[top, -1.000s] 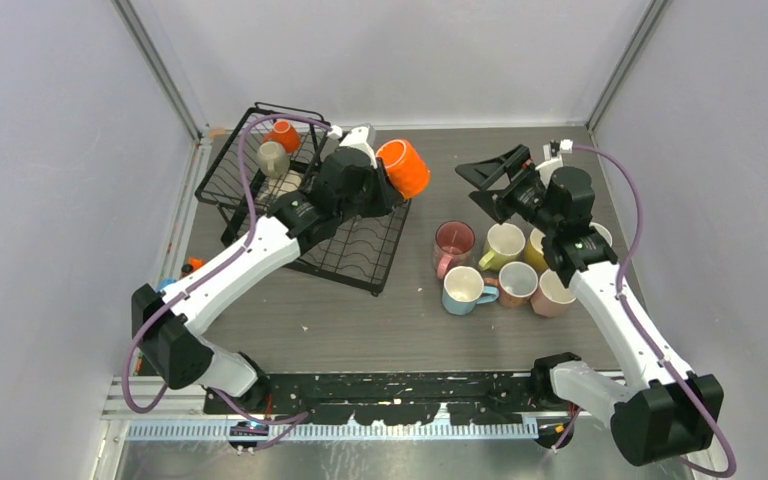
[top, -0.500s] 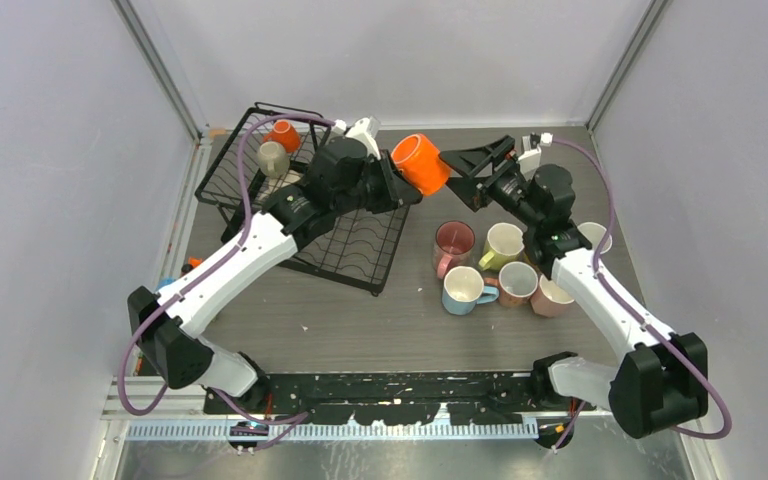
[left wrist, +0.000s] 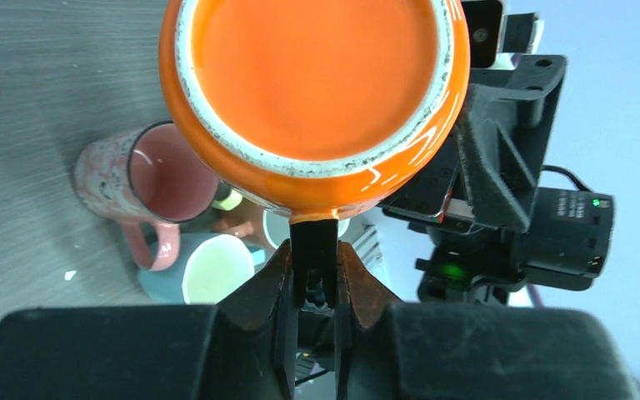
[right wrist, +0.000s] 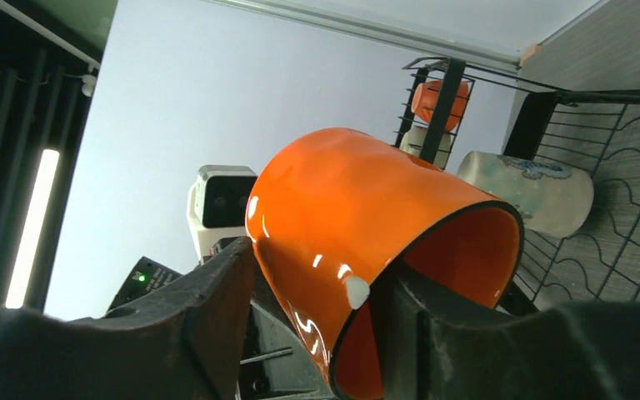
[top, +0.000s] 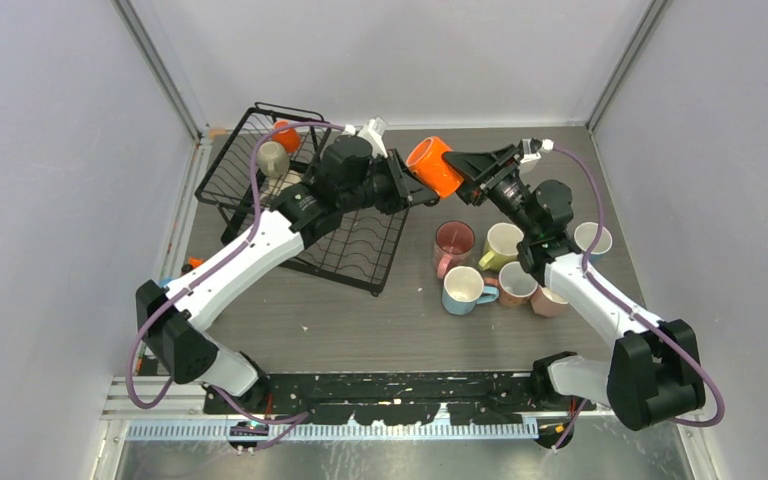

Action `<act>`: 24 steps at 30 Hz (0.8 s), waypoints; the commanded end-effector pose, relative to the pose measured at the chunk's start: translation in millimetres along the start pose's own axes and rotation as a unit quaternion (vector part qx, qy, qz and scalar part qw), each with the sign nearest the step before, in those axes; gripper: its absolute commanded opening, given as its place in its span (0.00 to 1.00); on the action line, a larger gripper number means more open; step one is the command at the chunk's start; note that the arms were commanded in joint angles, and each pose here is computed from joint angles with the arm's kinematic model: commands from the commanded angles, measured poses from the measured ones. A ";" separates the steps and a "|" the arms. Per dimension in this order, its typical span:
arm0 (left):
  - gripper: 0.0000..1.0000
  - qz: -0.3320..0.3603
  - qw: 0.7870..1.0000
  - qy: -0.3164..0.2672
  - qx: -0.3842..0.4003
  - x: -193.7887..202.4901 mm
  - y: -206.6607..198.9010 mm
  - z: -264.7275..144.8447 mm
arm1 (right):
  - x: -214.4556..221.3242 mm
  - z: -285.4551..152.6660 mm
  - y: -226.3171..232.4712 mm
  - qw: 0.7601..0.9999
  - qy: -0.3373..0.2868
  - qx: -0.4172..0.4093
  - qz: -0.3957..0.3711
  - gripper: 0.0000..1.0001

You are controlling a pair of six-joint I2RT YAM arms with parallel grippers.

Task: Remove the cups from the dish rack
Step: Place the cup at the corner of the board.

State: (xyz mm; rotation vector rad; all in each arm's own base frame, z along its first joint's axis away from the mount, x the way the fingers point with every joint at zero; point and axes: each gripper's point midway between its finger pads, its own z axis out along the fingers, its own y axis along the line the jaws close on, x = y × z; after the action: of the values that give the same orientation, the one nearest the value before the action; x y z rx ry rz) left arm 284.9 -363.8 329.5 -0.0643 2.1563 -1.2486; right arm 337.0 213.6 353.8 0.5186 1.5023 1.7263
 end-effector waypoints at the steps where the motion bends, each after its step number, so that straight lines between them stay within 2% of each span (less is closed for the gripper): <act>1: 0.00 -0.019 0.994 -0.024 0.103 -17.6 -52.3 -7.1 | 0.6 -7.1 39.3 0.997 -0.009 -0.070 -0.007 0.54; 6: 0.00 -0.040 0.993 -0.017 0.111 -14.1 -53.0 -5.0 | 0.5 -12.7 46.7 0.996 -0.017 -0.085 -0.005 0.40; 12: 0.00 -0.069 0.989 -0.004 0.131 -7.5 -54.9 -3.2 | -1.0 -19.0 55.7 0.995 -0.030 -0.093 -0.011 0.01; 14: 0.03 -0.071 0.989 0.002 0.132 -4.6 -54.4 -2.7 | -2.0 -20.0 59.8 0.995 -0.035 -0.096 -0.017 0.01; 16: 0.15 -0.072 0.989 0.006 0.132 -2.1 -52.7 -2.9 | -4.0 -20.1 61.7 0.995 -0.041 -0.092 -0.023 0.01; 22: 0.67 -0.066 0.989 0.017 0.131 7.1 -45.5 -5.9 | -9.7 -20.9 73.1 0.994 -0.057 -0.080 -0.052 0.01; 24: 0.78 -0.062 0.990 0.023 0.127 11.5 -41.6 -7.3 | -12.2 -20.8 75.2 0.994 -0.062 -0.064 -0.066 0.01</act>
State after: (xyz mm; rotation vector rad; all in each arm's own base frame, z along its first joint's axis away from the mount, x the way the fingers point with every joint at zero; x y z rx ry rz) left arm 272.1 -390.0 336.9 -0.1522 2.1266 -1.5606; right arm 322.1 201.4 363.9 0.5488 1.4380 1.6951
